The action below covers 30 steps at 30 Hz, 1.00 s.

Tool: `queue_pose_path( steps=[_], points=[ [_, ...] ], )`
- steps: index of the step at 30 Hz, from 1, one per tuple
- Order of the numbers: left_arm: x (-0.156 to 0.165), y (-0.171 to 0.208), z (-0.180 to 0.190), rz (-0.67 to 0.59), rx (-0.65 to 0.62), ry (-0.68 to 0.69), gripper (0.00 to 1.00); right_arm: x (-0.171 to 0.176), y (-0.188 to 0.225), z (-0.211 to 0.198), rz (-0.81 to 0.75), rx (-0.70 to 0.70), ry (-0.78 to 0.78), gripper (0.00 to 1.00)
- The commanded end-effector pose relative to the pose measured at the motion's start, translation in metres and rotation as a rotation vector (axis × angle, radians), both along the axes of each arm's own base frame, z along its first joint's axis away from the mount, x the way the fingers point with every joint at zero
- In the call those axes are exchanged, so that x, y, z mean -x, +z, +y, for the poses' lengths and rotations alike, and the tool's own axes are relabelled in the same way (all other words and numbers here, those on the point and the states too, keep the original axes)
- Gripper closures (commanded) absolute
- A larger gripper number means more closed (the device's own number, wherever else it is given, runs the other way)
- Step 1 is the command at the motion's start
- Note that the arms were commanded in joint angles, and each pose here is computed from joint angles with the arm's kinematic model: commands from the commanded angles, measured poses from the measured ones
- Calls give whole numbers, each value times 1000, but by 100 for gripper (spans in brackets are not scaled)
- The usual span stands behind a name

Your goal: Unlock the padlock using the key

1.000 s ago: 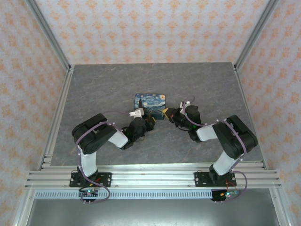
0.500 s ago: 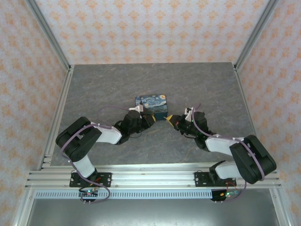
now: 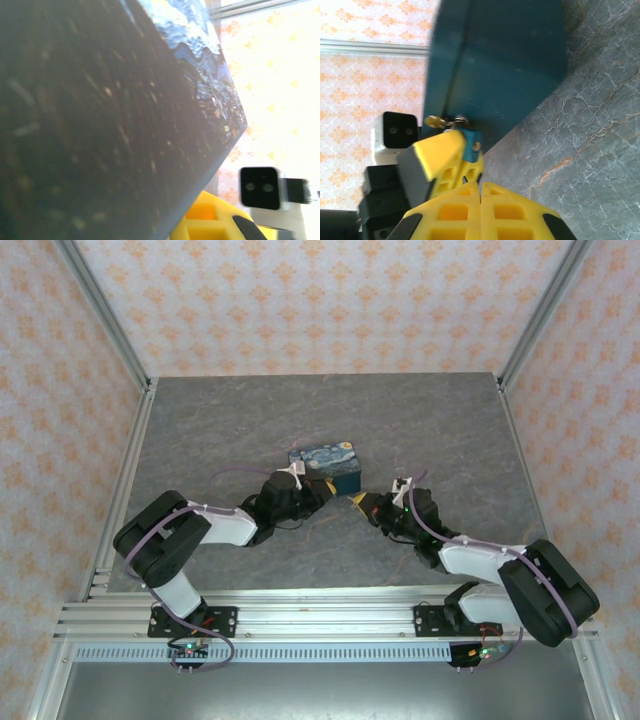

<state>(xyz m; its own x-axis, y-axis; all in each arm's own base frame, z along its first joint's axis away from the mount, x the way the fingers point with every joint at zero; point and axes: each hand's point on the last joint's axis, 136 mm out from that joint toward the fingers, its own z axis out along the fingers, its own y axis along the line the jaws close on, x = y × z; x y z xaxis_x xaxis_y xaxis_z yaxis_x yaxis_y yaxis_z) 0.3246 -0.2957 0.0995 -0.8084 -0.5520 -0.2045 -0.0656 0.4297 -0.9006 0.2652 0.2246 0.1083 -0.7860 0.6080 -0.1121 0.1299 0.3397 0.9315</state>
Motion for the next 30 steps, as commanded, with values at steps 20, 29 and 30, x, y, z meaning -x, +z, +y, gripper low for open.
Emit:
queue_pose_path(
  steps=[20,29,30],
  points=[
    [2,48,10,-66,154,69,100,-7,19,28,-1,-26,-22,100],
    [3,43,9,-38,186,75,100,-10,15,29,-1,-21,-29,100],
    [3,42,9,-33,190,73,100,-11,15,30,-1,-21,-30,100]
  ],
)
